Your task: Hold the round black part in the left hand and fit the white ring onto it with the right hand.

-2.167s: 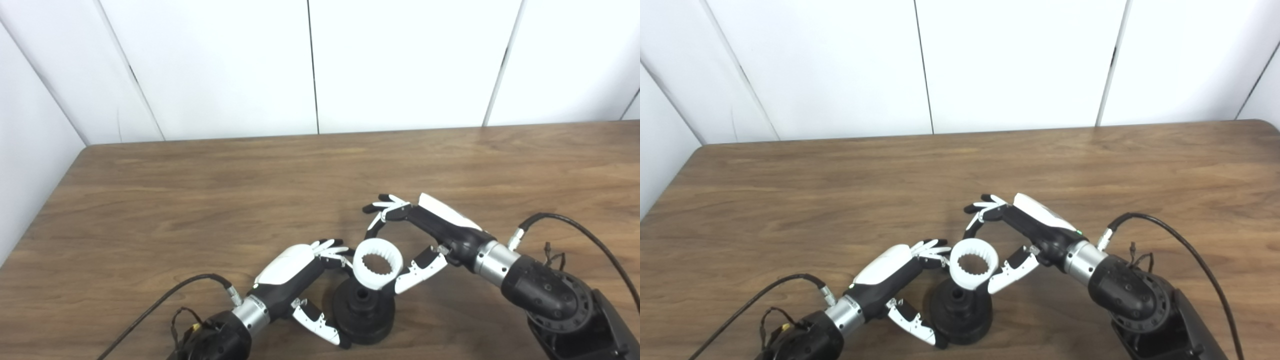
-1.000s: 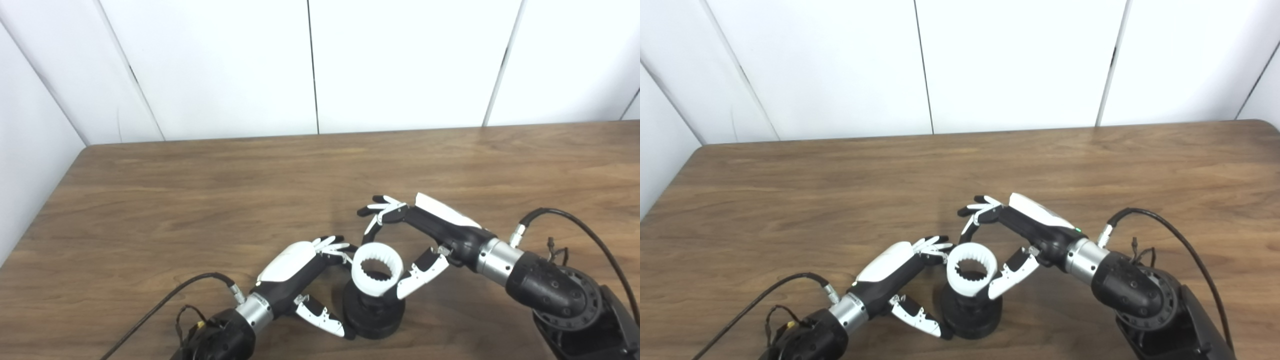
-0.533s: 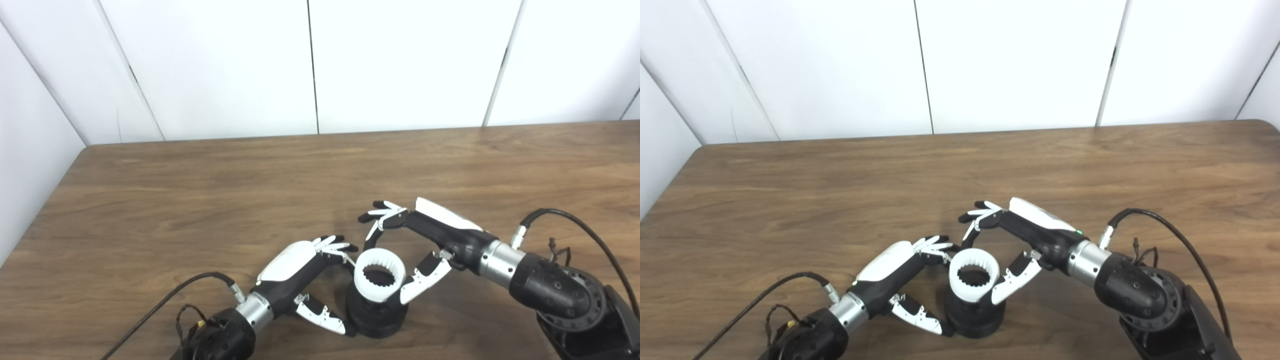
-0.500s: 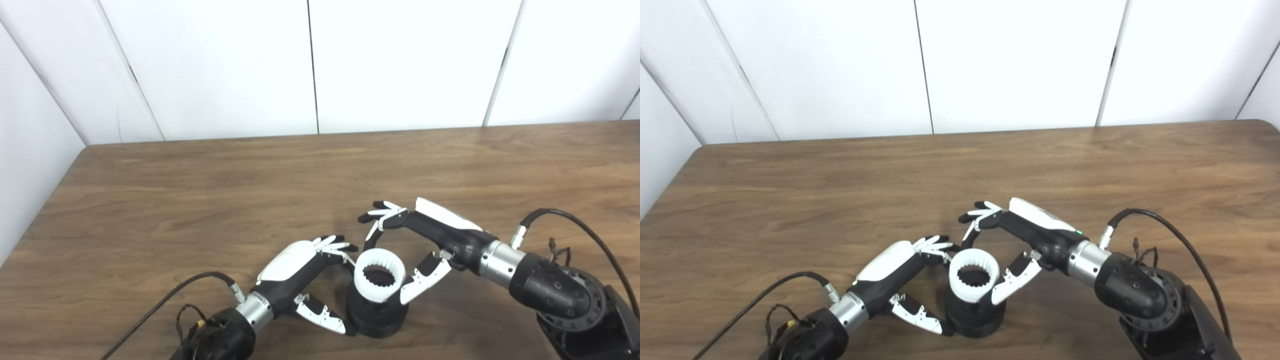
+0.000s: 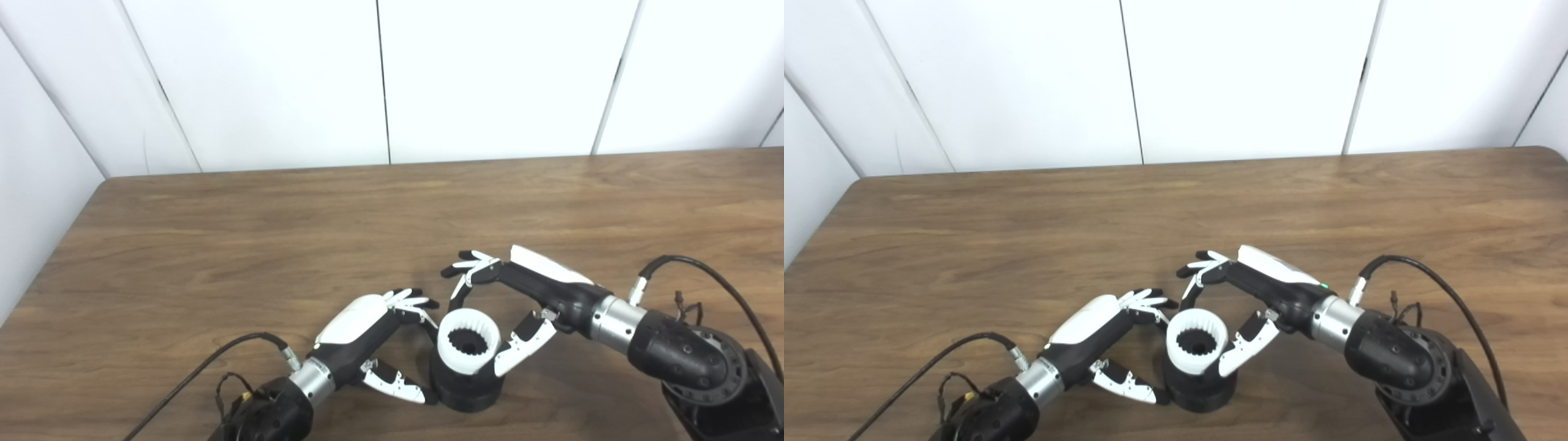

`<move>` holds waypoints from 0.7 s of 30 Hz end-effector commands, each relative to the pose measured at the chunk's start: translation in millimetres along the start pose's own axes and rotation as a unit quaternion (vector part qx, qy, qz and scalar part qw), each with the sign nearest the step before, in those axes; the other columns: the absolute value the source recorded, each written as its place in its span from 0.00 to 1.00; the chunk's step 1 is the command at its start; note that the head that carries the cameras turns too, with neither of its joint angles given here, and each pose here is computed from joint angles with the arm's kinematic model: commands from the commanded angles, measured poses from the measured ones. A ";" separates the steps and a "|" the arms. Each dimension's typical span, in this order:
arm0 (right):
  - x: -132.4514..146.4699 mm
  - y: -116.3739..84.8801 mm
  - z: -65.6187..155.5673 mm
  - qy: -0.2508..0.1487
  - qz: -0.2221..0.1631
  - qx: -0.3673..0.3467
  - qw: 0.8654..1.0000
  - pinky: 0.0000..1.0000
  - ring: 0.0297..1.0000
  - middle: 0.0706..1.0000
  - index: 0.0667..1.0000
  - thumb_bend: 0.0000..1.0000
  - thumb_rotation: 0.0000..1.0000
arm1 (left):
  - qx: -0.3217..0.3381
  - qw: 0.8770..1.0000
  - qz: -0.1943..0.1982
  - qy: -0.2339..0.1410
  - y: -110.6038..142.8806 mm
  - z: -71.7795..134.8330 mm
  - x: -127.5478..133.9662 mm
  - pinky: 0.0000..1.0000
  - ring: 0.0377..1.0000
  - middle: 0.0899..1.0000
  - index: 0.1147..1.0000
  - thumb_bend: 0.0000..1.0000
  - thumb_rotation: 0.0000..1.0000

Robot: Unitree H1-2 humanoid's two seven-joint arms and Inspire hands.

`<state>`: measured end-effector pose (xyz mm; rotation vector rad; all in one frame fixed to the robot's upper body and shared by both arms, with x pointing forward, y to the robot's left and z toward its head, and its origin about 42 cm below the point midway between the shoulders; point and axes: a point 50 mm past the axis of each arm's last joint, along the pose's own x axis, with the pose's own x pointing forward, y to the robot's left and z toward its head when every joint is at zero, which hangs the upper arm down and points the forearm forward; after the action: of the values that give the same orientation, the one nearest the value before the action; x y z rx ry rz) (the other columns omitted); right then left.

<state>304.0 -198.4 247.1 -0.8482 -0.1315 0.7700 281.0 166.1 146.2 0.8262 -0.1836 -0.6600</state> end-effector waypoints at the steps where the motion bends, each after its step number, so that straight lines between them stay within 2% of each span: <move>1: -2.5 -16.0 12.4 -0.026 -0.020 -0.023 0.999 0.94 1.00 0.87 0.45 0.52 0.15 | 0.016 0.999 0.019 -0.022 14.3 7.8 6.3 1.00 0.98 0.89 0.54 0.84 0.24; 21: -3.4 -19.6 9.5 -0.020 -0.015 -0.033 0.999 0.93 1.00 0.87 0.45 0.53 0.15 | 0.016 1.000 0.017 -0.016 19.7 9.9 3.8 1.00 0.98 0.89 0.55 0.90 0.23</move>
<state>304.1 -203.9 247.2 -0.8683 -0.1183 0.7782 281.7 166.6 147.2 0.8272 -0.1716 -0.6618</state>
